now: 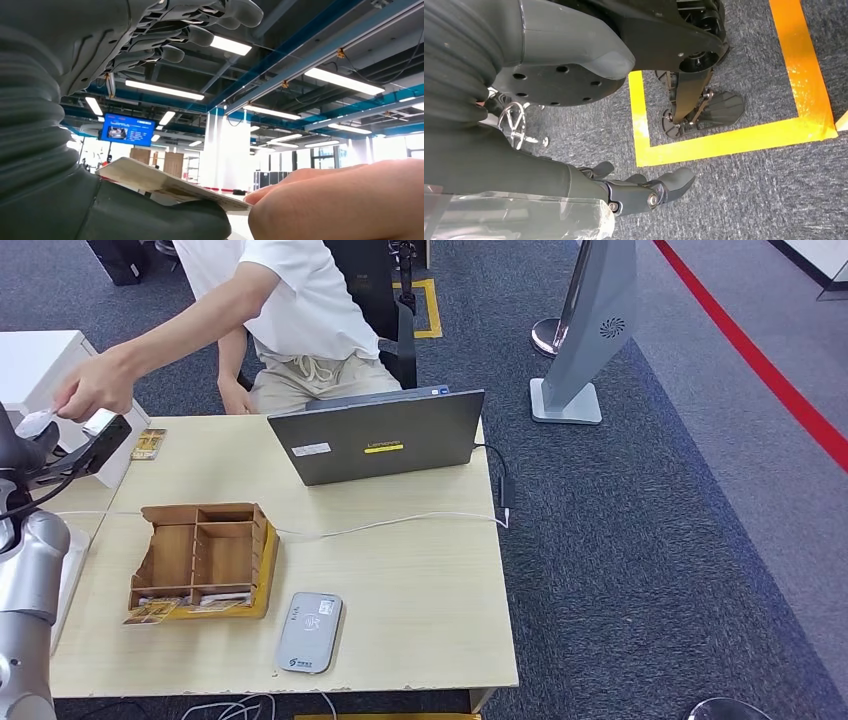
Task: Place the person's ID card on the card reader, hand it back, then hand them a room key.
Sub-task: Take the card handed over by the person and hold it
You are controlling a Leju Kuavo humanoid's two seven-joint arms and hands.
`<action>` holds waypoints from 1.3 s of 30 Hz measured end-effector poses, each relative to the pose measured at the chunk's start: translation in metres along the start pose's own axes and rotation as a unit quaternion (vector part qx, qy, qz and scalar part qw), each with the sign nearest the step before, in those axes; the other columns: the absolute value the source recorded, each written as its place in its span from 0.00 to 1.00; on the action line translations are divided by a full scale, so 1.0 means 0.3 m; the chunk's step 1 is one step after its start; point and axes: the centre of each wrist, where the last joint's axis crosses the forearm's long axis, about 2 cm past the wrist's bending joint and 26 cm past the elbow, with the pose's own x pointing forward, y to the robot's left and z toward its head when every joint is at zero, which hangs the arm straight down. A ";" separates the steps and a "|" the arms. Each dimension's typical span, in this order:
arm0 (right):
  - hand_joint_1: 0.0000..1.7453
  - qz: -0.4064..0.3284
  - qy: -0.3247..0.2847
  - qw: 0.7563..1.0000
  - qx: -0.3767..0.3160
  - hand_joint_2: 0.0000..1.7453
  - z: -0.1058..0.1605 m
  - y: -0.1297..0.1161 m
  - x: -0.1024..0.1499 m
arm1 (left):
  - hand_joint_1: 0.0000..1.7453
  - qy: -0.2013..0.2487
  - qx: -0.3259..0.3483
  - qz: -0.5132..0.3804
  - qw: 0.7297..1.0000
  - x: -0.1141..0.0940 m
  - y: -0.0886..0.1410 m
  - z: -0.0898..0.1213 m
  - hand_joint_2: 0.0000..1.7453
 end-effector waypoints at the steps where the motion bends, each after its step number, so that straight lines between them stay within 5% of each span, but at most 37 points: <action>1: 0.00 0.000 0.000 1.000 0.000 1.00 0.000 0.000 0.000 | 0.00 -0.001 0.000 0.000 1.000 0.001 0.000 0.000 1.00; 5: 0.00 0.000 0.000 1.000 0.000 1.00 0.000 0.000 0.000 | 1.00 -0.006 -0.004 0.000 1.000 0.005 -0.001 0.000 1.00; 30: 0.00 0.001 -0.002 1.000 0.001 1.00 0.001 -0.002 -0.009 | 1.00 -0.014 -0.043 0.036 0.998 0.075 -0.013 0.009 1.00; 35: 0.00 0.001 -0.002 1.000 -0.001 1.00 0.001 -0.003 -0.011 | 1.00 -0.042 -0.028 0.067 0.996 0.136 -0.009 0.026 1.00; 39: 0.00 -0.008 0.001 1.000 -0.010 1.00 0.002 -0.008 -0.020 | 1.00 -0.102 -0.013 0.122 0.987 0.251 0.019 0.089 1.00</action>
